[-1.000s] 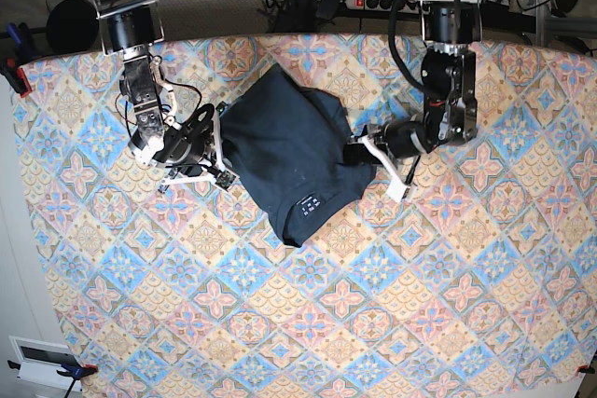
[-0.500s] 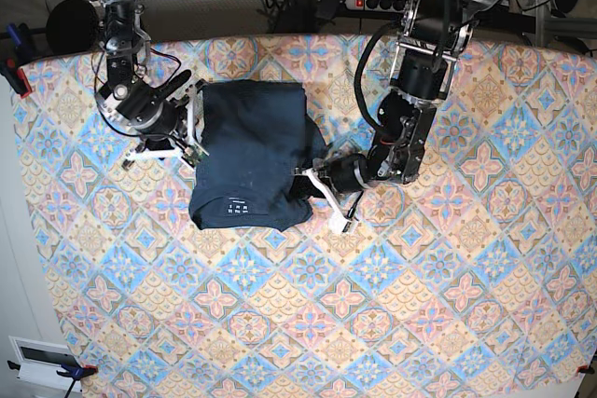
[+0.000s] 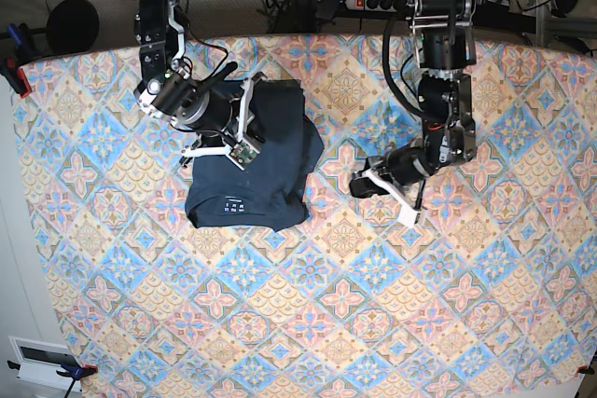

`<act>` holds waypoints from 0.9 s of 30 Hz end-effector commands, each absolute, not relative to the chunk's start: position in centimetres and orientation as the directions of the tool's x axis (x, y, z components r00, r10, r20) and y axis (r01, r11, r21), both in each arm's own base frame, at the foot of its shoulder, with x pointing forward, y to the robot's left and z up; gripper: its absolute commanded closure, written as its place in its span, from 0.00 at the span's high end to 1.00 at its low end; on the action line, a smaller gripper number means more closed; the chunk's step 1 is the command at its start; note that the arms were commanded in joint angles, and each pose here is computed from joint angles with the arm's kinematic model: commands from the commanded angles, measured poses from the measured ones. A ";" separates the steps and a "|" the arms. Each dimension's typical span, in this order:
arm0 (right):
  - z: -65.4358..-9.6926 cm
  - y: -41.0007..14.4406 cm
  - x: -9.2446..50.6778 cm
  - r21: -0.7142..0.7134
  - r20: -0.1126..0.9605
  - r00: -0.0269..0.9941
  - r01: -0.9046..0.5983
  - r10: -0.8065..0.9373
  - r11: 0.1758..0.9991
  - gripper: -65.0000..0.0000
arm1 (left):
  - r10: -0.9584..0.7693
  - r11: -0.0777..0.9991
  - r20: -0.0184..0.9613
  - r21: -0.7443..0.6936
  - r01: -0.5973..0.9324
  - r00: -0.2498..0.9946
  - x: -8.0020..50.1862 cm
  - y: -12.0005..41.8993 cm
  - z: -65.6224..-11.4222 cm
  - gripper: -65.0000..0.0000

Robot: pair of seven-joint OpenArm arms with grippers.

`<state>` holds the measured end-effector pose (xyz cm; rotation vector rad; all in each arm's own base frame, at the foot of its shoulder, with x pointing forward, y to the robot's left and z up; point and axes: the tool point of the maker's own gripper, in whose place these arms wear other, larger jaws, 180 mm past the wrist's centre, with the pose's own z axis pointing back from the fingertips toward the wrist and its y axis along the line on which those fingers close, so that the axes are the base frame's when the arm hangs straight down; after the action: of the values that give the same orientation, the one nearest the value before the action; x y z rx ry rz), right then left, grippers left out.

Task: Layout the t-shirt on the table in an organized manner, then fold the t-shirt properly
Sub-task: 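Release the shirt with the left gripper and press its edge with the right gripper, then drag the folded shirt with the right gripper toward the table edge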

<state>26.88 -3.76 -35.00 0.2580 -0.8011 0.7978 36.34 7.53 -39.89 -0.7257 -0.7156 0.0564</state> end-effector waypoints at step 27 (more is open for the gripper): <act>-46.6 0.8 25.8 0.295 0.556 0.698 -0.673 0.451 0.679 0.07 | 0.353 0.724 0.633 -0.651 0.228 0.689 34.3 10.9 -36.4 0.00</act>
<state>27.42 2.98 -44.15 0.6198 -0.5941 0.6137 33.31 10.69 -37.99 -0.7691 -0.7744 0.0948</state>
